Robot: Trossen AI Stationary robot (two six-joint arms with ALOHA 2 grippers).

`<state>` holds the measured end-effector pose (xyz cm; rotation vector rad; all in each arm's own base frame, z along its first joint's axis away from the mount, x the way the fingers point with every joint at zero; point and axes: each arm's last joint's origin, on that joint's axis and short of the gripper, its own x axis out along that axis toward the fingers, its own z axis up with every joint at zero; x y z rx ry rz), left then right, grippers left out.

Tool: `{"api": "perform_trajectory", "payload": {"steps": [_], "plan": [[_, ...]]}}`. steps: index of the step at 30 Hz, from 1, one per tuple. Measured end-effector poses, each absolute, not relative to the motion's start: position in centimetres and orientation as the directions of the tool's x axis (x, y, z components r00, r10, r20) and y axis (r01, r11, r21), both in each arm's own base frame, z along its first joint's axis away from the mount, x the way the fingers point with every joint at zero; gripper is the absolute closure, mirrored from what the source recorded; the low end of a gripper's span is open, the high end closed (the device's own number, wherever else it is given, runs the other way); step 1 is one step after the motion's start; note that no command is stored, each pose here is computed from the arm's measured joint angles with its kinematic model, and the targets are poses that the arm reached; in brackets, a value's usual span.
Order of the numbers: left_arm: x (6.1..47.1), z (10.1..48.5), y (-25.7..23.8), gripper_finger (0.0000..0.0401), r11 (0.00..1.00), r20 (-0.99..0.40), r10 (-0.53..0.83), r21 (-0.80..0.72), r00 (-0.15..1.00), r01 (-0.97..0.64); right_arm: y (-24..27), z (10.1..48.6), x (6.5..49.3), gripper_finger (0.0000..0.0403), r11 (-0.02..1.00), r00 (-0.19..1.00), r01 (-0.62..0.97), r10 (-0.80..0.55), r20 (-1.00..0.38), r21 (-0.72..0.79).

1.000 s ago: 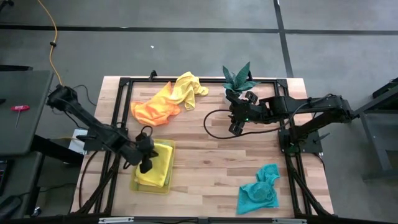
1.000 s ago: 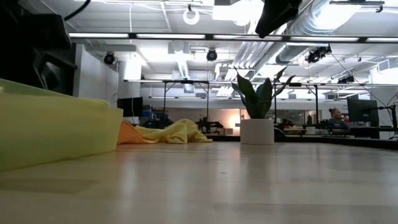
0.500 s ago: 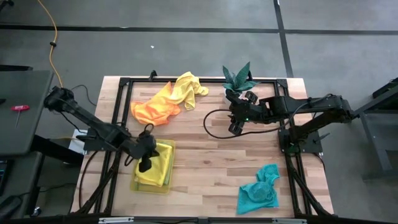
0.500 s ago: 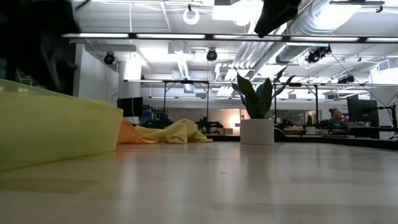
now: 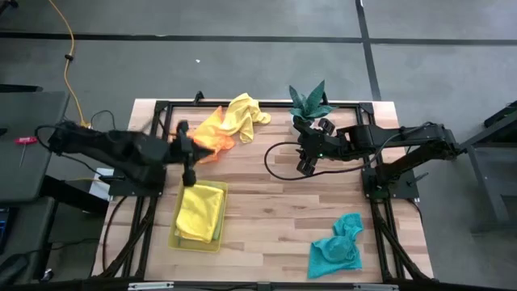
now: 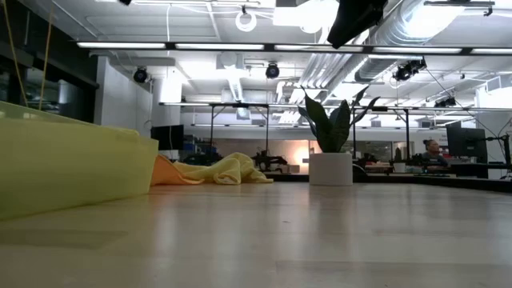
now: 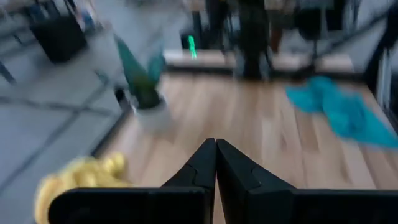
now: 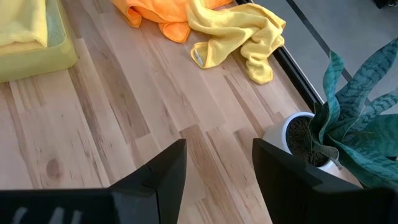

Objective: Fold microfiber towels
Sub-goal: Fold the blue microfiber cloth

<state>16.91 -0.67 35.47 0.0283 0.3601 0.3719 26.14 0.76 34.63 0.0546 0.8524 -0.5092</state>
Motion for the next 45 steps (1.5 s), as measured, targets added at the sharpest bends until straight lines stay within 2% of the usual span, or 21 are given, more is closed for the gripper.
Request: {"api": "perform_trajectory", "payload": {"steps": [4,9,18,24,31,34,36,42,45], "plan": [[16.6,37.1,0.6,0.04,0.951,-0.116,0.308,0.024,0.944,-0.307,0.8,34.6,26.1,0.0227,0.88,0.547,0.45,-0.405,-0.733,-0.152],[17.0,35.2,1.3,0.0401,0.978,0.053,0.178,-0.117,0.983,-0.171,1.0,34.5,26.2,0.0227,0.905,0.558,0.421,-0.316,-0.767,-0.066],[17.8,31.9,1.1,0.0401,0.949,0.068,0.167,-0.28,0.984,-0.142,5.6,33.9,25.0,0.0227,0.887,0.494,0.36,0.081,-0.866,0.288],[17.8,31.8,1.1,0.0401,0.946,0.062,0.19,-0.279,0.98,-0.165,13.0,32.3,24.1,0.0227,0.863,0.366,0.313,0.276,-0.889,0.397],[17.8,31.8,1.2,0.0401,0.945,0.061,0.212,-0.266,0.975,-0.189,22.3,27.4,24.1,0.0227,0.86,0.19,0.227,0.421,-0.887,0.457],[17.8,31.8,1.2,0.0401,0.945,0.061,0.213,-0.266,0.975,-0.19,25.2,24.2,24.5,0.0236,0.859,0.125,0.249,0.429,-0.894,0.447],[17.8,31.8,1.2,0.0401,0.945,0.061,0.214,-0.266,0.975,-0.191,26.3,22.1,24.6,0.0258,0.868,0.072,0.291,0.4,-0.914,0.403],[17.8,31.8,1.2,0.0401,0.944,0.061,0.22,-0.266,0.974,-0.196,26.7,18.0,24.8,0.0387,0.886,-0.05,0.406,0.268,-0.962,0.226],[17.8,31.8,1.3,0.0401,0.941,0.061,0.23,-0.267,0.971,-0.206,26.4,16.7,24.9,0.0383,0.895,-0.101,0.42,0.212,-0.972,0.152]]}}
